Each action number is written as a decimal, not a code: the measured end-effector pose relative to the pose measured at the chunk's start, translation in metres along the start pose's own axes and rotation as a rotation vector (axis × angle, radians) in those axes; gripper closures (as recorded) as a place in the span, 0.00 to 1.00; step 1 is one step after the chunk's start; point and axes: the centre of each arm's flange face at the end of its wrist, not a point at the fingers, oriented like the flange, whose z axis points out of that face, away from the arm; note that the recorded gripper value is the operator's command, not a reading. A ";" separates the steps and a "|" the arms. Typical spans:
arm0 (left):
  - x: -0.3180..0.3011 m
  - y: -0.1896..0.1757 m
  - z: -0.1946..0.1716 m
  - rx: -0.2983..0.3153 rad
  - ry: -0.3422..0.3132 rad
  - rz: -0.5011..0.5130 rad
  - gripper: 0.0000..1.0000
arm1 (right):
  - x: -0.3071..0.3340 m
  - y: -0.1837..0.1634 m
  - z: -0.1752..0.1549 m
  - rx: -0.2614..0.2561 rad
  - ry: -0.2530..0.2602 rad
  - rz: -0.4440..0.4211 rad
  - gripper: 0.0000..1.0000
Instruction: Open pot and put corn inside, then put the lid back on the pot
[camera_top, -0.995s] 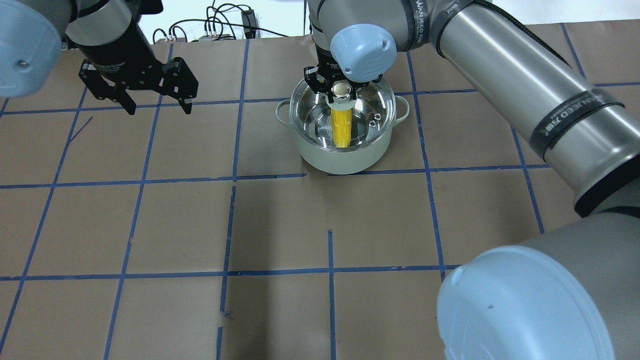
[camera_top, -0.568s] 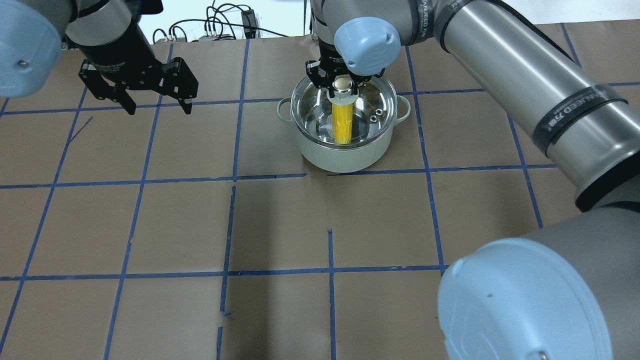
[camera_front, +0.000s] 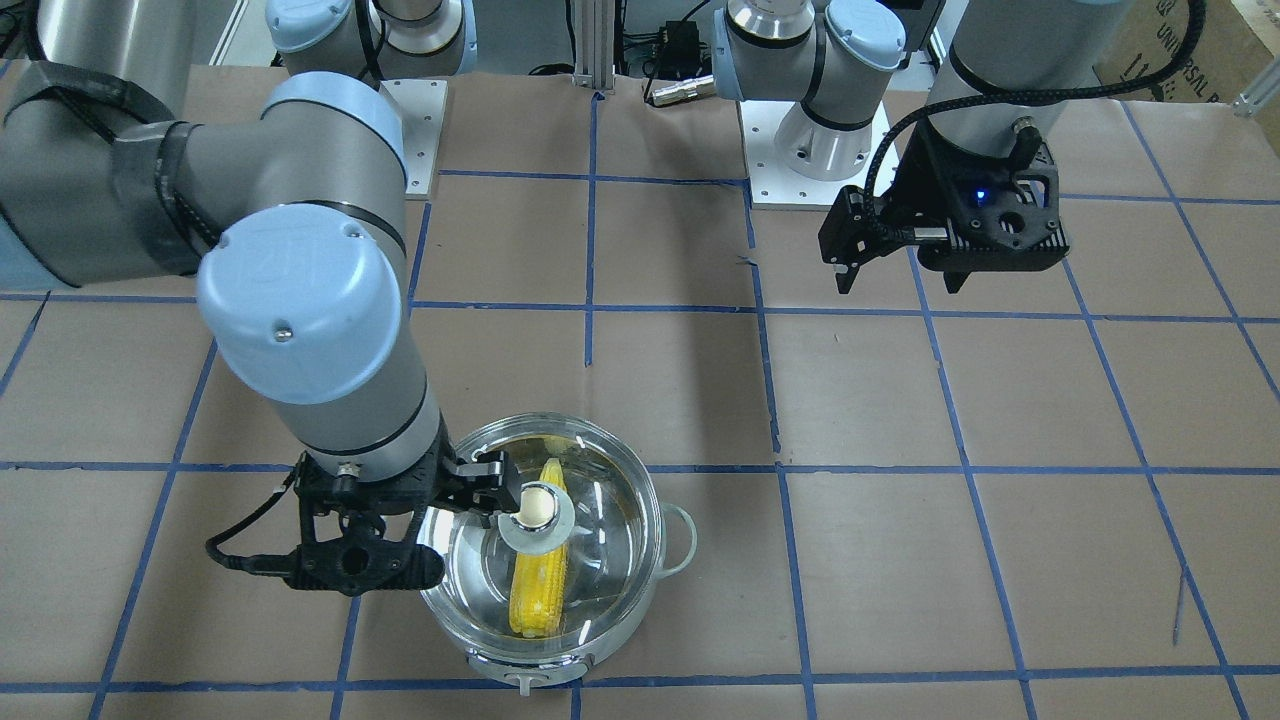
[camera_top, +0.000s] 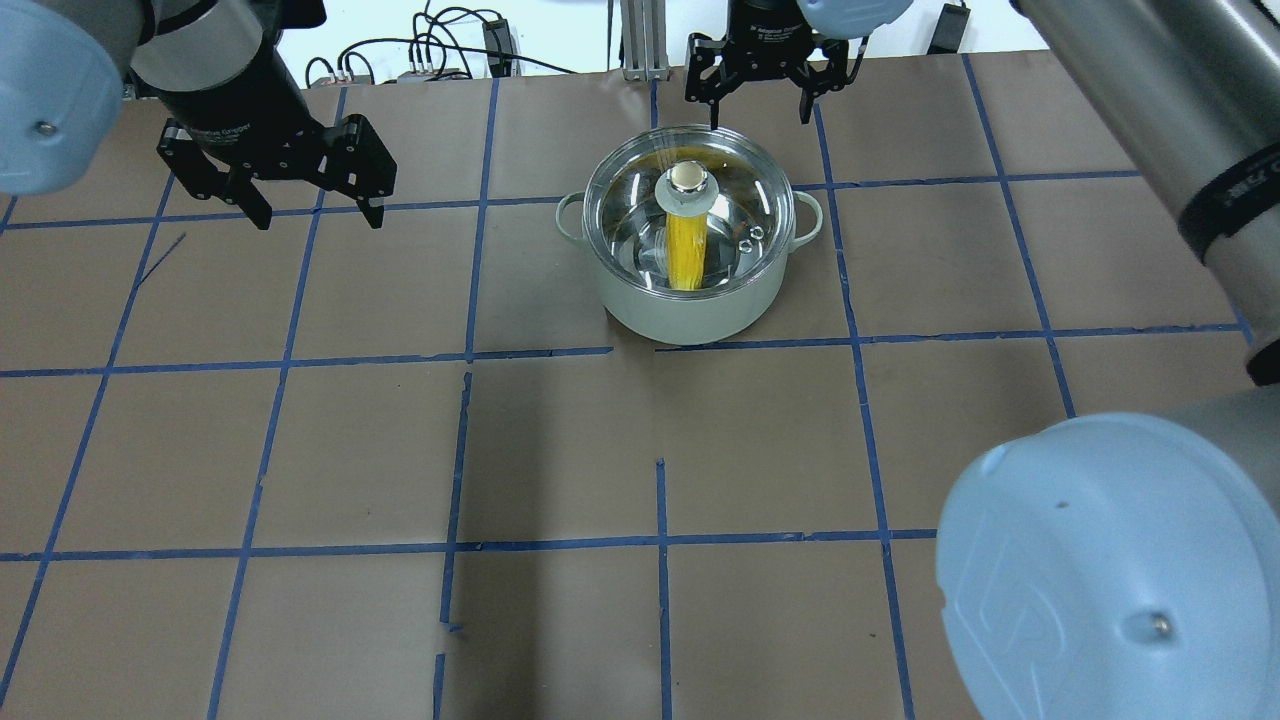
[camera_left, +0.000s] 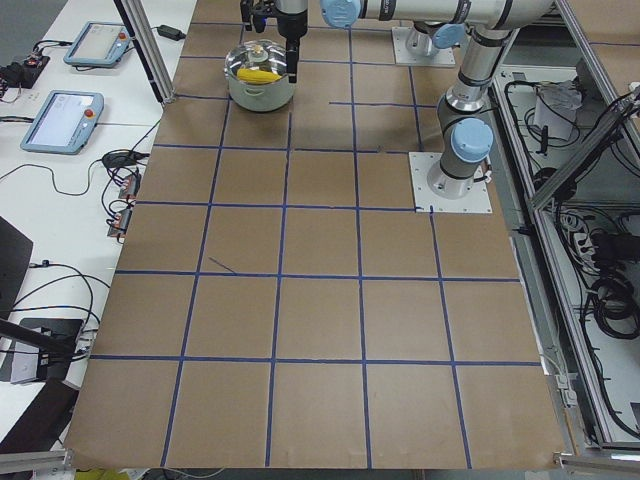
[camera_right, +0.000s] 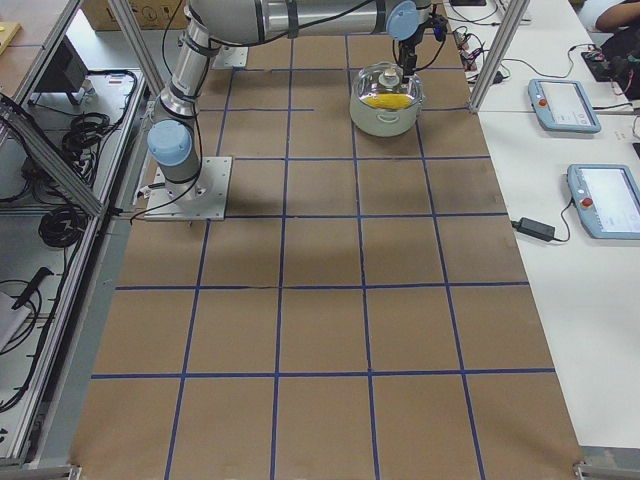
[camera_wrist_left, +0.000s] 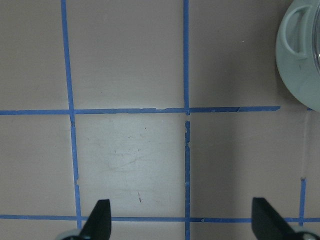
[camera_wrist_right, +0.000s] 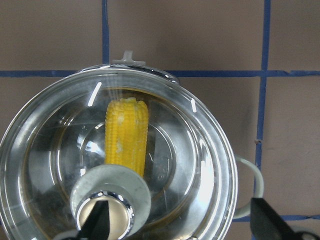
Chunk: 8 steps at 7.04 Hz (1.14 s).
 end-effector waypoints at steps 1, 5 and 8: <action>0.000 0.000 0.000 0.000 0.000 0.000 0.00 | 0.022 0.006 -0.011 -0.001 -0.015 -0.003 0.00; 0.000 0.000 0.000 0.001 0.000 0.001 0.00 | 0.126 0.106 -0.047 -0.001 -0.041 -0.053 0.00; 0.000 0.000 0.000 0.000 0.000 0.002 0.00 | 0.126 0.195 -0.054 -0.020 -0.049 -0.045 0.00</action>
